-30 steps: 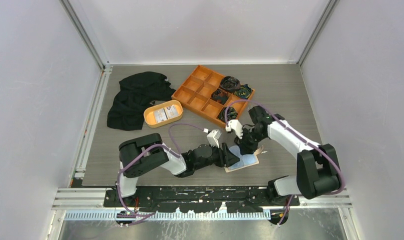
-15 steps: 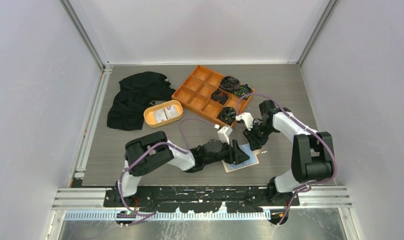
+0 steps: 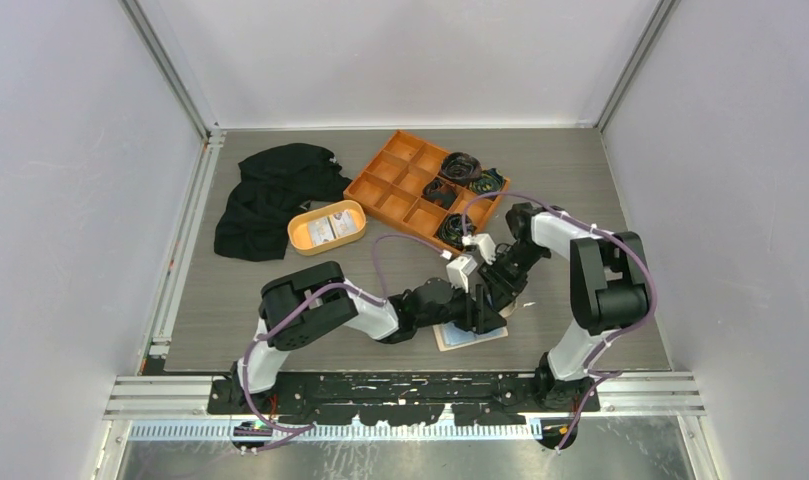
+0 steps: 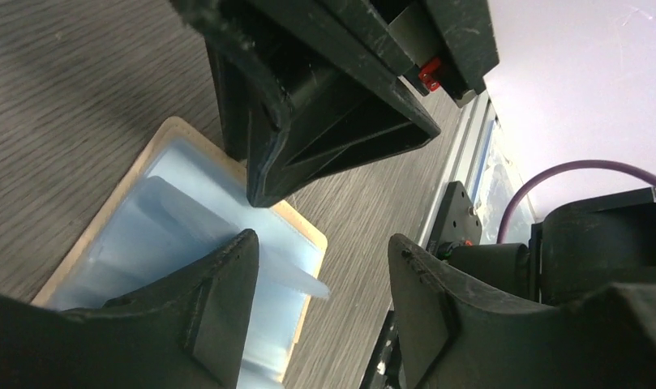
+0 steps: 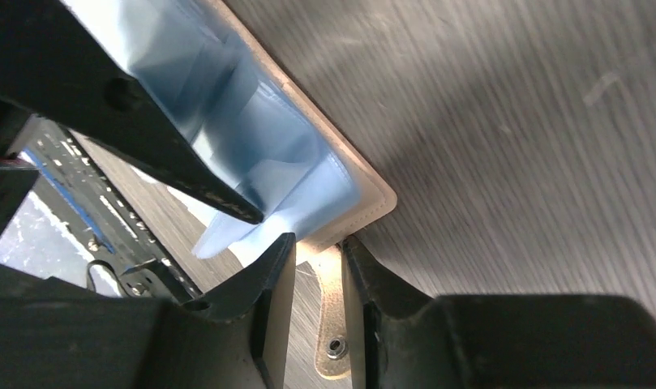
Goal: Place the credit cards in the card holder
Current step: Open the card holder at the center of the board.
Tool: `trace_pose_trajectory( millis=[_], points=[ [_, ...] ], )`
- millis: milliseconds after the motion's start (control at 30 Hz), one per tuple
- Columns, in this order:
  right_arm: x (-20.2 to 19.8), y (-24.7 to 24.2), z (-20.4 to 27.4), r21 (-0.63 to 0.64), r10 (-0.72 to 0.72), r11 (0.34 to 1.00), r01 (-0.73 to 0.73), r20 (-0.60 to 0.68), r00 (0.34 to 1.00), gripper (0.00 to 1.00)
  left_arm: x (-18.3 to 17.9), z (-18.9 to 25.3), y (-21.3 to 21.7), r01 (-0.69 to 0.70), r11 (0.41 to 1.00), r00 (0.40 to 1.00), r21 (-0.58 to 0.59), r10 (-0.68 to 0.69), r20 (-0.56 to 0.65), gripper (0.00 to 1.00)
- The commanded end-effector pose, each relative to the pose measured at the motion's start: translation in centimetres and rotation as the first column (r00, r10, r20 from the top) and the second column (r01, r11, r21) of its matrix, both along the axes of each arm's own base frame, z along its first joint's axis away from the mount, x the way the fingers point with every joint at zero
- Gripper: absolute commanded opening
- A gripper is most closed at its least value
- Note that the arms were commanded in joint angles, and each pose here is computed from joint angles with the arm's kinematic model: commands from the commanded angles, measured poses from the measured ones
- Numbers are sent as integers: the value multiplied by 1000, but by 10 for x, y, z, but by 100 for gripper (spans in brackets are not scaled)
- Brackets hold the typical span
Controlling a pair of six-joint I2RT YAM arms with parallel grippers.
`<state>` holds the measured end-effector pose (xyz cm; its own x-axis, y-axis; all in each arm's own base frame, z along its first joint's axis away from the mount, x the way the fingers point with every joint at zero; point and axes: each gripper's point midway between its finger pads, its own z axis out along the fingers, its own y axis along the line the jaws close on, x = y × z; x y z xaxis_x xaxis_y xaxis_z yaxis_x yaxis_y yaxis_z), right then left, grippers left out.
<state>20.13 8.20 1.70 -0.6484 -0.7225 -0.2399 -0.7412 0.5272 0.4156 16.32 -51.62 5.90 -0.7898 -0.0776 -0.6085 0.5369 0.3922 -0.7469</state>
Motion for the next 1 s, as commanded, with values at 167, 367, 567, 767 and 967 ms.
trace_pose_trajectory(
  millis=[167, 367, 567, 767, 967],
  points=[
    [-1, 34, 30, 144, 28, 989, -25, -18, 999, 33, -6, 41, 14, 32, 995, 993, -90, -21, 116, 63],
    [22, 25, 61, 164, -48, 986, 8, 240, 970, 40, -17, 74, 21, 59, 987, 977, -151, -26, 211, 66],
    [11, 41, 93, 280, 2, 951, -132, 422, 907, 47, -28, 117, 37, 62, 982, 945, -179, 0, 327, 66],
    [-34, 60, 108, 388, 164, 823, -415, 537, 827, 54, -19, 94, 89, -82, 992, 946, -95, 107, 307, 65],
    [-48, 60, 80, 331, 308, 778, -535, 541, 783, 43, -25, 64, 117, -159, 985, 972, -66, 168, 163, 58]
  ],
)
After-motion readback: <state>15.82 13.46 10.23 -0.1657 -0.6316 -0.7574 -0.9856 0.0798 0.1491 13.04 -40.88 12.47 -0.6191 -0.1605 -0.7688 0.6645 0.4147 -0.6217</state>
